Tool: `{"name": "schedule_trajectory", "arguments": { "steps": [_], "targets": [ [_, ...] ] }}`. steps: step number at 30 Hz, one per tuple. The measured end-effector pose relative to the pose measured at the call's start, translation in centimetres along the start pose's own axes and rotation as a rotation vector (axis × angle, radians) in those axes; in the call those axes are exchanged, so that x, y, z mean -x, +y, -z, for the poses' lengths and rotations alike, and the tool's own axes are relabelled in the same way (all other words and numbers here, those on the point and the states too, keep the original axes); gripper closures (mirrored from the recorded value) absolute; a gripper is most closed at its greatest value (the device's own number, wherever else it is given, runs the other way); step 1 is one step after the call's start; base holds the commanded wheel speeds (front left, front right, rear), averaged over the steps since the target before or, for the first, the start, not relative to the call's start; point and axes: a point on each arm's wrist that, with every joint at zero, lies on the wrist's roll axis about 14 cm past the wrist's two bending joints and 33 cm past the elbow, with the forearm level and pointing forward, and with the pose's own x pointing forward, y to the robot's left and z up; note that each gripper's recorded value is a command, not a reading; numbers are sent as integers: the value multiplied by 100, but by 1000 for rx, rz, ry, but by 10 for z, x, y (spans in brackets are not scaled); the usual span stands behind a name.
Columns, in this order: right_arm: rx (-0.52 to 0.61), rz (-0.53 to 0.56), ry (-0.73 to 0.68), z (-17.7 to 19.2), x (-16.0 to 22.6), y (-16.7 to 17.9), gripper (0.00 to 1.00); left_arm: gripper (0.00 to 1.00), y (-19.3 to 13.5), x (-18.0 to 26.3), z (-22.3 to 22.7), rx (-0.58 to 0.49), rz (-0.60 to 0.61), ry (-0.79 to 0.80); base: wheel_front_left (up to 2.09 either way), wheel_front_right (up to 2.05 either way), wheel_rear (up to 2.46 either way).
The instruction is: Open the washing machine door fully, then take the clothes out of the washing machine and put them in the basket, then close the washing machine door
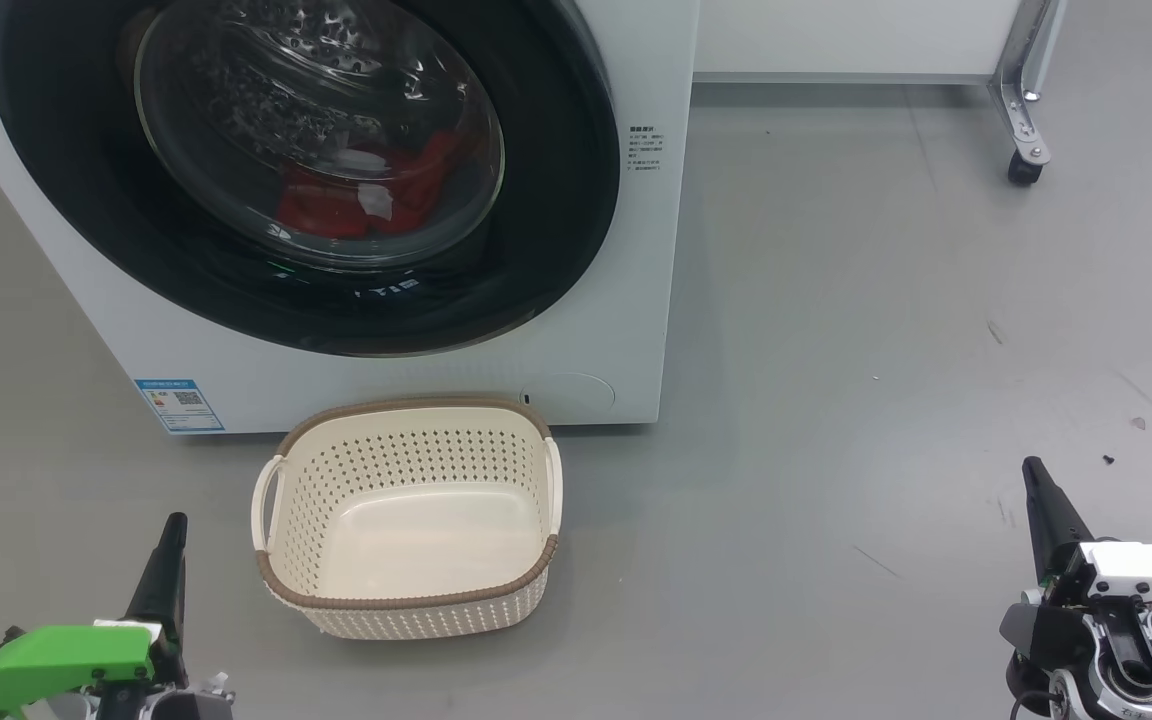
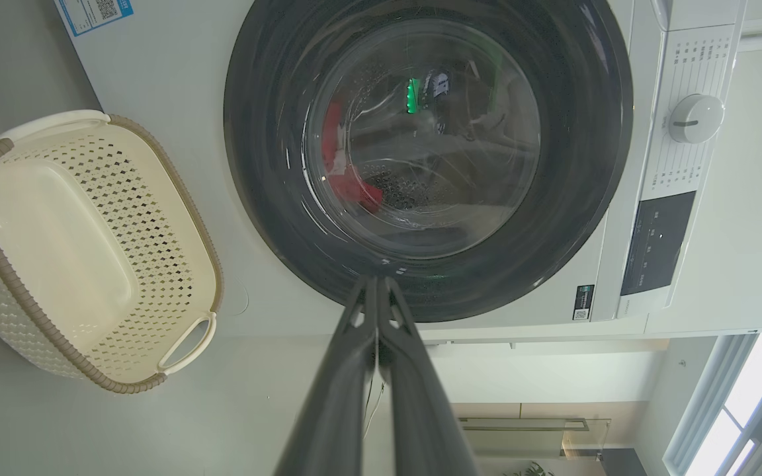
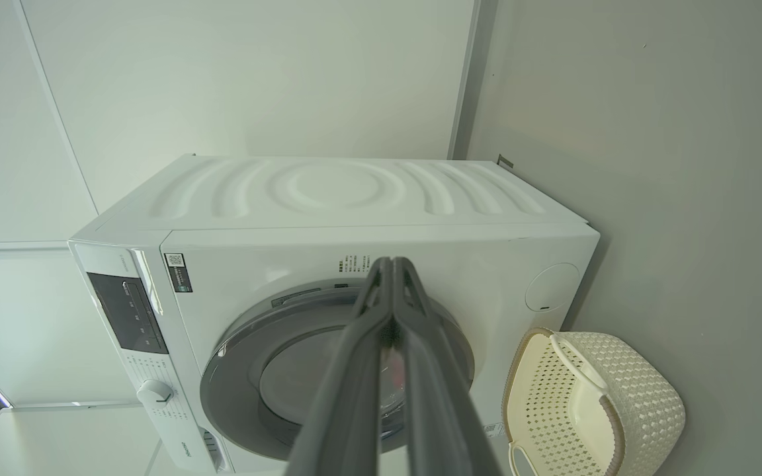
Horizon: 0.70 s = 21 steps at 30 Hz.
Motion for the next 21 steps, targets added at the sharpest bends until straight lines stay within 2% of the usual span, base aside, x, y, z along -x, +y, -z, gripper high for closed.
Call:
{"name": "schedule_trajectory", "arguments": {
  "steps": [7, 8, 14, 21],
  "targets": [
    [0, 0, 0, 0, 0, 0, 100, 100, 0, 0, 0, 0, 0, 0, 0, 0, 0],
    [0, 0, 0, 0, 0, 0, 0, 0, 0, 0, 0, 0, 0, 0, 0, 0, 0],
    [-32, 112, -3, 6, 17, -39, 0, 0, 36, 15, 9, 27, -104, 7, 0, 0, 0],
    [-27, 116, -14, 6, 19, -40, 0, 0, 38, 16, 9, 23, -110, -5, 0, 0, 0]
  ]
}}
